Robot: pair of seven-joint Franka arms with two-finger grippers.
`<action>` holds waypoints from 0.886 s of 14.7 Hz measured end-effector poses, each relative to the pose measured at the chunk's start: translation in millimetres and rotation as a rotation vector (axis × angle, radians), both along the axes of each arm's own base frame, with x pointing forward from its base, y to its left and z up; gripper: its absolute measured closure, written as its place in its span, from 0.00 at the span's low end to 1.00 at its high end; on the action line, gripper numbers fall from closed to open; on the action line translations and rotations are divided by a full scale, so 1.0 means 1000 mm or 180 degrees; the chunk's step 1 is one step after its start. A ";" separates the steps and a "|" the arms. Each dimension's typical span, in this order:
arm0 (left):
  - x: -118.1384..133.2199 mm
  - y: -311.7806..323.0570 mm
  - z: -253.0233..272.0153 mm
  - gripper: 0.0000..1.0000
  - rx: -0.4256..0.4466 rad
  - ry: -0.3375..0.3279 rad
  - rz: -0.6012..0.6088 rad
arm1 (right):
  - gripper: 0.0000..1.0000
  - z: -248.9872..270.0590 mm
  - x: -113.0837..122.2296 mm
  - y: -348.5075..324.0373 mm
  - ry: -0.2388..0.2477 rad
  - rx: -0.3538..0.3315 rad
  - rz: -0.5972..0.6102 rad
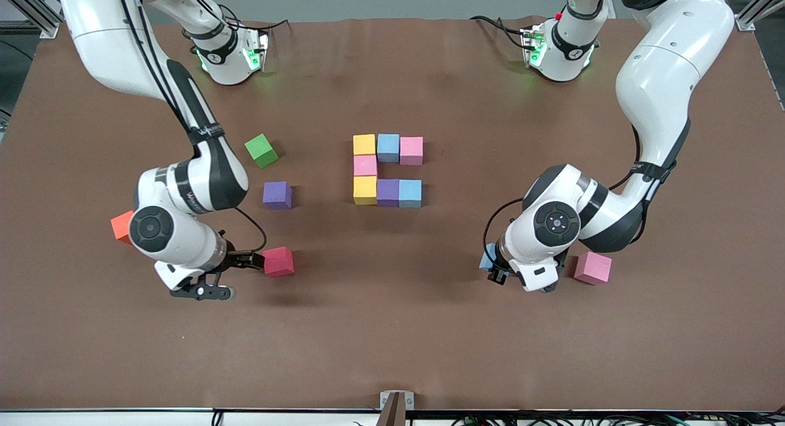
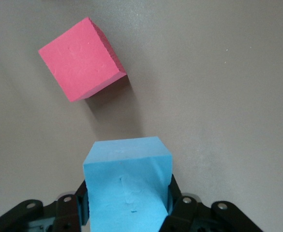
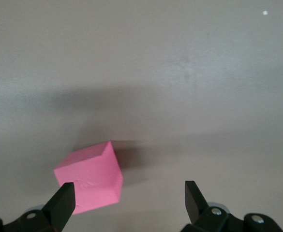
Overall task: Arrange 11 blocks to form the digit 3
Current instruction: 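Lower the right gripper and grasp the pink cube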
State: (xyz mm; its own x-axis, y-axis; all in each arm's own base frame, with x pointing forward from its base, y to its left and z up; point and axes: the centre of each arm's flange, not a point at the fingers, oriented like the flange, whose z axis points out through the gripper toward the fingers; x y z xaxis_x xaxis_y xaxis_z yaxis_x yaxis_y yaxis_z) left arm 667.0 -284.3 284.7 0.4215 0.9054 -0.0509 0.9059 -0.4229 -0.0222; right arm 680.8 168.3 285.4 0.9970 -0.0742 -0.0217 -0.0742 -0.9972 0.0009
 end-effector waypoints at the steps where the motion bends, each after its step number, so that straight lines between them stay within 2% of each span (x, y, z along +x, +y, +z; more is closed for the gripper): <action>1: 0.000 0.000 0.000 0.39 0.0000 0.0000 0.0000 | 0.00 -0.003 -0.001 0.006 -0.0008 0.0002 -0.0002; 6: 0.000 0.000 -0.001 0.39 0.0003 0.0005 -0.0002 | 0.00 -0.018 -0.002 0.017 -0.0060 0.0017 -0.0038; 10: 0.000 0.000 -0.001 0.39 0.0004 0.0006 -0.0001 | 0.00 -0.044 -0.007 0.021 -0.0222 0.0068 -0.0024; 13: 0.000 0.001 -0.001 0.39 0.0006 0.0006 0.0000 | 0.00 -0.059 -0.013 0.023 -0.0235 0.0074 -0.0016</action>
State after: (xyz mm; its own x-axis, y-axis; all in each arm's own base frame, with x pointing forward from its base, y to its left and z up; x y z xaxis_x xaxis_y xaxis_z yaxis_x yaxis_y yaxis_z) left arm 666.7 -283.8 283.8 0.4213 0.9055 -0.0501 0.9059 -0.4228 -0.0247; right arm 667.3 191.7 226.9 0.9956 -0.0796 0.0502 -0.0782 -0.9965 -0.0280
